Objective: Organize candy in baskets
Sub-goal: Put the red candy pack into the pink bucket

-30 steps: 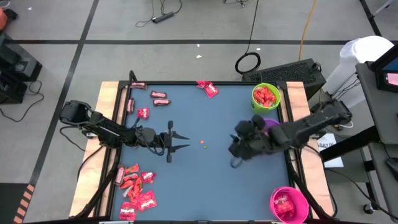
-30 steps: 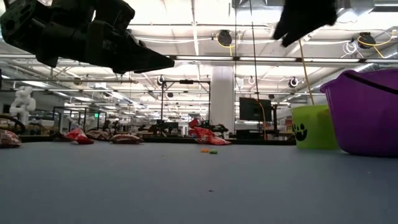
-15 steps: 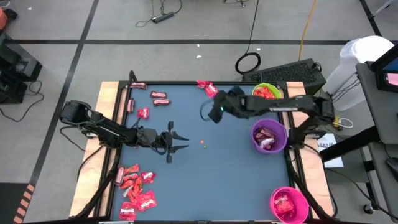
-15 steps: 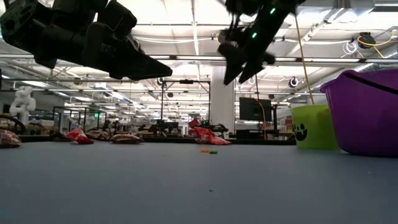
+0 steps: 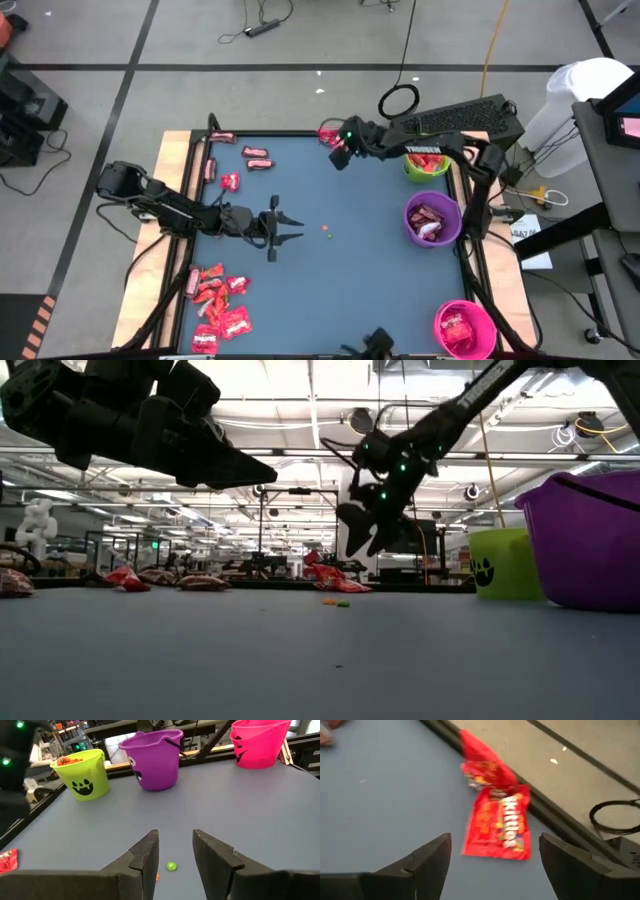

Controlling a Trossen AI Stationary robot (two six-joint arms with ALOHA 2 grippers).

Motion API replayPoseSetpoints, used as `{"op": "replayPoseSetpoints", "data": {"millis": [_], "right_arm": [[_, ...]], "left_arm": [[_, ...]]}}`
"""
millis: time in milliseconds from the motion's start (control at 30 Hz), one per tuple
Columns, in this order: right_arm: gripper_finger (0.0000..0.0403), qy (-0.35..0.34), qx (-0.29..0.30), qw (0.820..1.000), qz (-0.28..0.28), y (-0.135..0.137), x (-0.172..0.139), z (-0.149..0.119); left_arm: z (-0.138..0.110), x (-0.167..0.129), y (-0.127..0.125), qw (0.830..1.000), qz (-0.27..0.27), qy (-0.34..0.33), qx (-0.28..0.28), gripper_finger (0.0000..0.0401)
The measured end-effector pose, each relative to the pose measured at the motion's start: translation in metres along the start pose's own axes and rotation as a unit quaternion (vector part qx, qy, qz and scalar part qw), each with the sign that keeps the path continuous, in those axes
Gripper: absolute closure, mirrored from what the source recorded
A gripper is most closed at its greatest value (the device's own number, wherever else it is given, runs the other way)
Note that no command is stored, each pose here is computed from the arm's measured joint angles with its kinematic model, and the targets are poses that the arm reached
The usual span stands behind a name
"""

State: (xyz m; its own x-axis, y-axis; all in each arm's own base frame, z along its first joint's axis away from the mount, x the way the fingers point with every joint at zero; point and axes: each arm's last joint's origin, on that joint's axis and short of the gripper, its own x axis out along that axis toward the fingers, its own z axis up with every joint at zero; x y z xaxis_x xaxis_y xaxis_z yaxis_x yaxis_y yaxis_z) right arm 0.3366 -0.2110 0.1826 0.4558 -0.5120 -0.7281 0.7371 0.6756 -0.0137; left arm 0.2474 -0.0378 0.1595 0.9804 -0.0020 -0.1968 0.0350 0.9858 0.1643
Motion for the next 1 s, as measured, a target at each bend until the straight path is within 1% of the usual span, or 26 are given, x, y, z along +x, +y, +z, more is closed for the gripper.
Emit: {"op": "replayPoseSetpoints", "data": {"millis": [100, 167, 267, 367, 467, 567, 633, 733, 833, 933, 1000], "right_arm": [[0.0124, 0.000, 0.023, 1.000, 0.009, -0.017, 0.013, 0.002], [0.0130, 0.006, 0.034, 0.999, 0.023, -0.023, 0.021, 0.006], [0.0137, 0.009, 0.040, 0.998, 0.044, -0.028, 0.034, 0.014], [0.0141, 0.016, 0.036, 0.998, 0.057, -0.027, 0.048, 0.024], [0.0143, 0.054, 0.018, 0.997, 0.056, -0.024, 0.060, 0.029], [0.0143, 0.119, -0.003, 0.992, 0.028, -0.025, 0.074, 0.028], [0.0143, 0.154, 0.000, 0.988, 0.030, -0.028, 0.083, 0.027], [0.0143, 0.179, 0.012, 0.982, 0.051, -0.033, 0.087, 0.033], [0.0147, 0.188, 0.016, 0.980, 0.057, -0.035, 0.088, 0.033], [0.0169, 0.189, 0.011, 0.980, 0.058, -0.034, 0.088, 0.033], [0.0195, 0.193, 0.008, 0.979, 0.058, -0.034, 0.087, 0.032]], "left_arm": [[0.000, 0.000, 0.000, 1.000, 0.000, 0.000, 0.000, 0.0273], [0.000, 0.000, 0.000, 1.000, 0.000, 0.000, 0.000, 0.0273], [0.000, 0.000, 0.000, 1.000, 0.000, -0.001, 0.000, 0.0273], [0.000, 0.000, 0.000, 1.000, 0.000, -0.001, 0.000, 0.0273], [0.000, 0.000, 0.000, 1.000, 0.000, -0.001, 0.000, 0.0273], [0.000, 0.000, 0.000, 1.000, 0.000, -0.001, 0.000, 0.0273], [0.000, 0.000, 0.000, 1.000, 0.000, 0.000, 0.001, 0.0273], [0.000, 0.000, 0.000, 1.000, 0.000, 0.000, 0.000, 0.0273], [0.000, 0.000, 0.000, 1.000, 0.000, 0.000, 0.000, 0.0273], [0.000, 0.000, 0.000, 1.000, 0.000, 0.000, 0.000, 0.0273], [0.000, 0.000, 0.000, 1.000, 0.000, 0.000, 0.000, 0.0273]]}}
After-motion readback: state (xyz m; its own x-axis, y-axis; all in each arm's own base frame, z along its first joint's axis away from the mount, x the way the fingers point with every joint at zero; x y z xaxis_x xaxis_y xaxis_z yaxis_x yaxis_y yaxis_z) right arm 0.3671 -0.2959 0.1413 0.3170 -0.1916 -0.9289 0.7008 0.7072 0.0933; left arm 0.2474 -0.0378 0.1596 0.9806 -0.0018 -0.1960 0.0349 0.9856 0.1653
